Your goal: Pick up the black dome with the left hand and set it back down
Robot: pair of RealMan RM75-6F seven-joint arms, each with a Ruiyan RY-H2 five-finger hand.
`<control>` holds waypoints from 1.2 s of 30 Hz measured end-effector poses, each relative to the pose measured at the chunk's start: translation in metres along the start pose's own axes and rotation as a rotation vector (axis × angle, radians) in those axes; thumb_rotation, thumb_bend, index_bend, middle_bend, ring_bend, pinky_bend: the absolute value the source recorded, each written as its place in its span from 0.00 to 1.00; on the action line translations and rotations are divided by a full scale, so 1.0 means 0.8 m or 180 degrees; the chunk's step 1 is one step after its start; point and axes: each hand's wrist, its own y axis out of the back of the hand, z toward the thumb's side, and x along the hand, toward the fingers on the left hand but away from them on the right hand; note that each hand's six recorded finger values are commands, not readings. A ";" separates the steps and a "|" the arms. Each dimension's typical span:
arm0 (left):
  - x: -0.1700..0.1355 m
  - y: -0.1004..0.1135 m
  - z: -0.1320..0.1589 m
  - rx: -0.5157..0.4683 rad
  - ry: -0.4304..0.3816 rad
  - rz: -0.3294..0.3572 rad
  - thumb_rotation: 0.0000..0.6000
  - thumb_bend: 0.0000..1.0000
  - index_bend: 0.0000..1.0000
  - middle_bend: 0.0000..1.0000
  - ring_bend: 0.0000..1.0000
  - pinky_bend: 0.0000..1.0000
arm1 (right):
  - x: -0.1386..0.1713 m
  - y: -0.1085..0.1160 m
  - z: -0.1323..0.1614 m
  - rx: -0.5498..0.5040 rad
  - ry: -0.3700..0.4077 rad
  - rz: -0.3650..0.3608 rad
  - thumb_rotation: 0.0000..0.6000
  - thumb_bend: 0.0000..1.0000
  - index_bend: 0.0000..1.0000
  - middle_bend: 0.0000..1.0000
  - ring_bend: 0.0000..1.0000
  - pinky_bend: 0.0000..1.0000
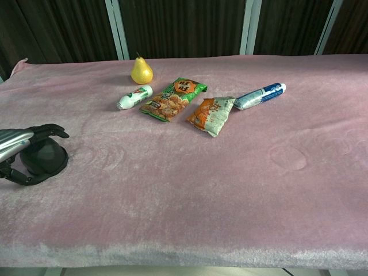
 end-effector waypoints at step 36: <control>-0.015 0.041 0.008 0.0200 0.0009 0.0195 1.00 0.30 0.02 0.00 0.00 0.21 | 0.001 -0.002 0.003 0.0021 0.0057 0.0031 1.00 0.00 0.00 0.00 0.03 0.16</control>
